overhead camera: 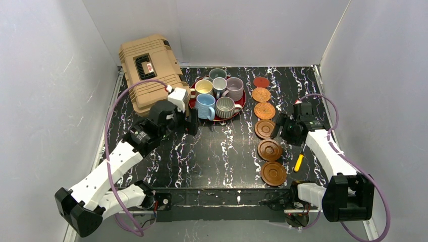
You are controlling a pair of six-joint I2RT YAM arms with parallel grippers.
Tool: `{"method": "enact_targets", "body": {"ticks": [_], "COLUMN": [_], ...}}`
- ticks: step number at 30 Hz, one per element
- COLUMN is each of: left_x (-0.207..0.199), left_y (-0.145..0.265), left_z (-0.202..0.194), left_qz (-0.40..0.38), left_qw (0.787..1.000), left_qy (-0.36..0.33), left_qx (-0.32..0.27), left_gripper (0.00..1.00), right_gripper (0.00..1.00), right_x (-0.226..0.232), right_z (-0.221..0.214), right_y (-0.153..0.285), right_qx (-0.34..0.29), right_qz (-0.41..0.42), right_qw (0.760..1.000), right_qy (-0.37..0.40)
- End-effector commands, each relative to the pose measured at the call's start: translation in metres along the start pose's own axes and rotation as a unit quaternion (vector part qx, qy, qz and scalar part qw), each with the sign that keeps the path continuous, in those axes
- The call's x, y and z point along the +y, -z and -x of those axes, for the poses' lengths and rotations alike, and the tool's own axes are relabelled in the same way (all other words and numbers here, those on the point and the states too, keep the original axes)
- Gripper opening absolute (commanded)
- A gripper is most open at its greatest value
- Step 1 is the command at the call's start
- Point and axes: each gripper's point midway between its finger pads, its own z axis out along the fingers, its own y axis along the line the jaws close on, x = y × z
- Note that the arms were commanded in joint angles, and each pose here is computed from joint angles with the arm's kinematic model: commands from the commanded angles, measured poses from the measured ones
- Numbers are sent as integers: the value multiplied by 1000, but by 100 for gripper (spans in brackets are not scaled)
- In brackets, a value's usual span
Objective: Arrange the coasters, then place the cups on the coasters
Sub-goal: Move the coaster to the corner of the board, then pick up the cup from the tray.
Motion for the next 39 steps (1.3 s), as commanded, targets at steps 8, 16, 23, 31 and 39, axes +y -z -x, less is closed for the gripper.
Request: {"method": "enact_targets", "body": {"ticks": [8,16,23,31,39], "left_x": [-18,-15,-13,-17,-17], "left_y": [-7,-6,-5,-2,1], "left_z": [80,64,62,64,65], "left_qz": [-21,-25,-20,-31,-31], "left_qw": [995,994,994,994,993], "left_qy": [-11,3,12,18,19], "left_qx": [-99,-106,-104,-106,-108], "left_gripper": [98,98,98,98,98], "right_gripper": [80,68,66,65,64], "right_x": [116,219,273,307,316], "right_z": [63,101,124,135,151], "right_y": [22,-2,-30,-49,-55], "right_qx": [-83,-103,-132,-143,-178], "right_qz": [20,62,93,119,119], "right_qw": [991,981,981,979,975], "right_qy": [107,149,108,80,52]}}
